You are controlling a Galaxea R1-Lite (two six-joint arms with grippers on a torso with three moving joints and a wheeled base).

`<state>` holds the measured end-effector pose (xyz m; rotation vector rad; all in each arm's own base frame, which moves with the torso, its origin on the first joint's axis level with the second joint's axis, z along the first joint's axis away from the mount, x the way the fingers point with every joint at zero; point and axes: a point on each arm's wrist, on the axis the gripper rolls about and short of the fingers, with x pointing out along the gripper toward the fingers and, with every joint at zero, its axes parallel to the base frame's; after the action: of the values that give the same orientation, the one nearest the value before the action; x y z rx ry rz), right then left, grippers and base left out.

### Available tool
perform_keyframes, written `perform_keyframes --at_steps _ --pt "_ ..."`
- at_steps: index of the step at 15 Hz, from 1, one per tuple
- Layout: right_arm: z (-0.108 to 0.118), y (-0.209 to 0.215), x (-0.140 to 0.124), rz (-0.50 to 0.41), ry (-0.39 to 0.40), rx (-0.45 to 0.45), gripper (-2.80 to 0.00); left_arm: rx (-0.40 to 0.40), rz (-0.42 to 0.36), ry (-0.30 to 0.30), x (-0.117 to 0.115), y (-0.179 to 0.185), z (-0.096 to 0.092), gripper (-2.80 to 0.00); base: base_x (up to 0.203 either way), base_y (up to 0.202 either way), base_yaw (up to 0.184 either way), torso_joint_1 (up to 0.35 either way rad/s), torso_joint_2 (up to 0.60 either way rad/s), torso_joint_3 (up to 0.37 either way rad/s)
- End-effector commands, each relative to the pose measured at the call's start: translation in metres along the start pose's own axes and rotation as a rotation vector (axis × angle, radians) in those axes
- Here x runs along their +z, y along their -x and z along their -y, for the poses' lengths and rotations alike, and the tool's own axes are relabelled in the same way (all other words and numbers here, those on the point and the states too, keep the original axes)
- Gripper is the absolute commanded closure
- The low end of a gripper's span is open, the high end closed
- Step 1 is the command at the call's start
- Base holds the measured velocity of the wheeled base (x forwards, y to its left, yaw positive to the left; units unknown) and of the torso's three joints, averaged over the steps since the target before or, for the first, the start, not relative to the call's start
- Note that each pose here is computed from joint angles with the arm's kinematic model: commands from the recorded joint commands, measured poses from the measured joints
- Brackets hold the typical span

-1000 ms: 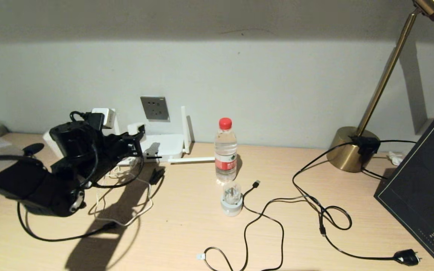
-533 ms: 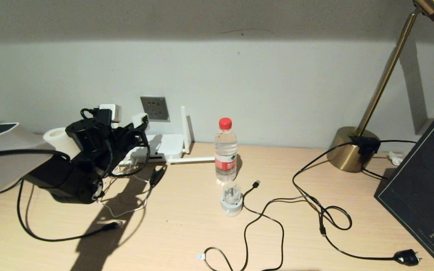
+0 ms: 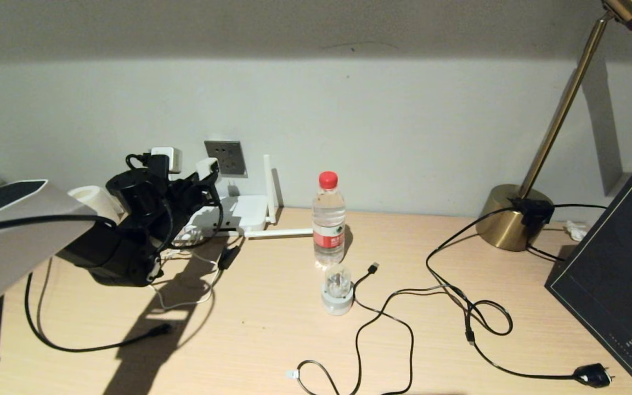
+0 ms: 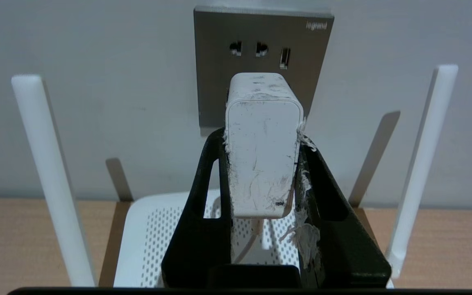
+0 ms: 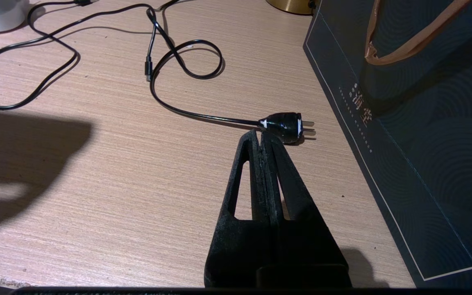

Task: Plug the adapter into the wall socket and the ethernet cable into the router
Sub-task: Align plug and socket, then plug plug into socket

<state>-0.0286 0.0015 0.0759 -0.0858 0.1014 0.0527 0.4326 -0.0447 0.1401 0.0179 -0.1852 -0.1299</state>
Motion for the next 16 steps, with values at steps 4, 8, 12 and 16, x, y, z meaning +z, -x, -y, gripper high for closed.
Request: perform_keyframes --at_steps 4,8,12,16 --pt "0.0 0.0 0.0 -0.002 0.001 0.001 0.0 0.003 0.031 -0.001 -0.003 -0.012 0.0 0.0 0.0 0.0 0.0 0.0 0.0 0.0" --pt "0.0 0.0 0.0 -0.002 0.001 0.001 0.0 0.003 0.043 -0.001 -0.005 -0.017 0.0 0.0 0.0 0.0 0.0 0.0 0.0 0.0" --pt "0.0 0.0 0.0 -0.002 0.001 0.001 0.0 0.003 0.069 -0.002 -0.01 -0.028 -0.001 0.0 0.0 0.0 0.0 0.0 0.0 0.0" --pt "0.0 0.0 0.0 -0.002 0.001 0.001 0.0 0.004 0.102 -0.002 -0.011 -0.038 -0.001 0.0 0.0 0.0 0.0 0.0 0.0 0.0"
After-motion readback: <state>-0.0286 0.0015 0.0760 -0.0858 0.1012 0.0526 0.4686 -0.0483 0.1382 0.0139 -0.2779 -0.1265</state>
